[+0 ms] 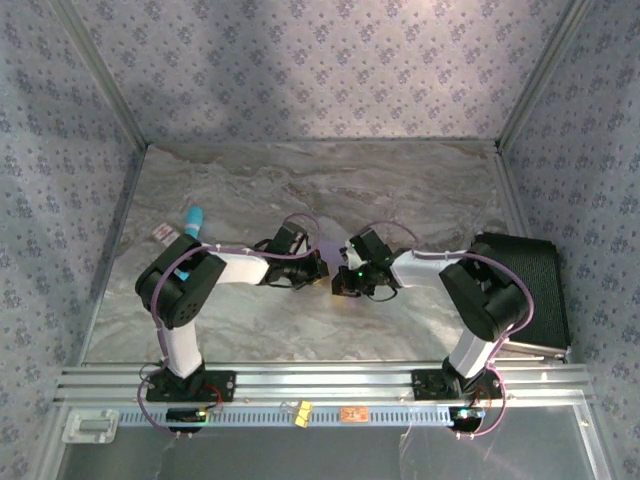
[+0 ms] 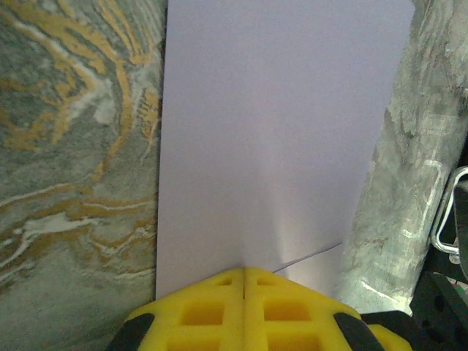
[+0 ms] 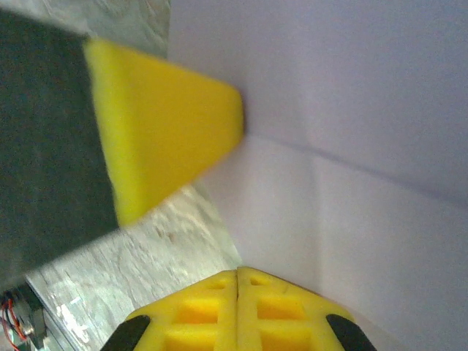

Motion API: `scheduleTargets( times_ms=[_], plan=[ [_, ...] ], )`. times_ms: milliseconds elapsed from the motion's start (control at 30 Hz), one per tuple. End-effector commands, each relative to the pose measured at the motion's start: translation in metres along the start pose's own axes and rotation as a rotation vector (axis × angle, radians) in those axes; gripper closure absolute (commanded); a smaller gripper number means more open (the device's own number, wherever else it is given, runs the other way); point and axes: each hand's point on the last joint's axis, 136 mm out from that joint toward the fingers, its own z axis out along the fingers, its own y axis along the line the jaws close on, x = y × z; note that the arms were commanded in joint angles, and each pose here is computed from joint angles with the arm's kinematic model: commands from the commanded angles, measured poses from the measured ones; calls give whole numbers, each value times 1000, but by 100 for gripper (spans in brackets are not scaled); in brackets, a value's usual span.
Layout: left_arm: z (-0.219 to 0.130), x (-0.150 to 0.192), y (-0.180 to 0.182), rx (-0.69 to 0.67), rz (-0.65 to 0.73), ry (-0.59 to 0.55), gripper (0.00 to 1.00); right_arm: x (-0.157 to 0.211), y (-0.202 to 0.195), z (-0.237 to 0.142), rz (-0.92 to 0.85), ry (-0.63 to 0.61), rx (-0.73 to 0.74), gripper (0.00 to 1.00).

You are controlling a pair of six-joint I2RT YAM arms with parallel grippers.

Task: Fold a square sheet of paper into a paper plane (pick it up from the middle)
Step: Third fold the triangle at the center of the table.

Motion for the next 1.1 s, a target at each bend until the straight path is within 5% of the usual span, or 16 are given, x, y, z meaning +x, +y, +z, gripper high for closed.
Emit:
scheduleTargets(
  times_ms=[0,467,667,833,1067],
  plan=[
    [6,13,41,-127,-41,33,95,29,-16,-6,23,64,27,96],
    [1,16,45,-129,-85,-4,95,48,-36,-48,84,-30,0,91],
    [-1,27,31,-116,-103,-83,93,17,-50,-74,77,-204,141,74],
    [-16,27,7,-63,-98,-180,85,-4,-46,-77,85,-265,152,59],
    [-48,16,2,-69,-43,-213,66,-21,-26,-66,72,-267,63,59]
  ],
)
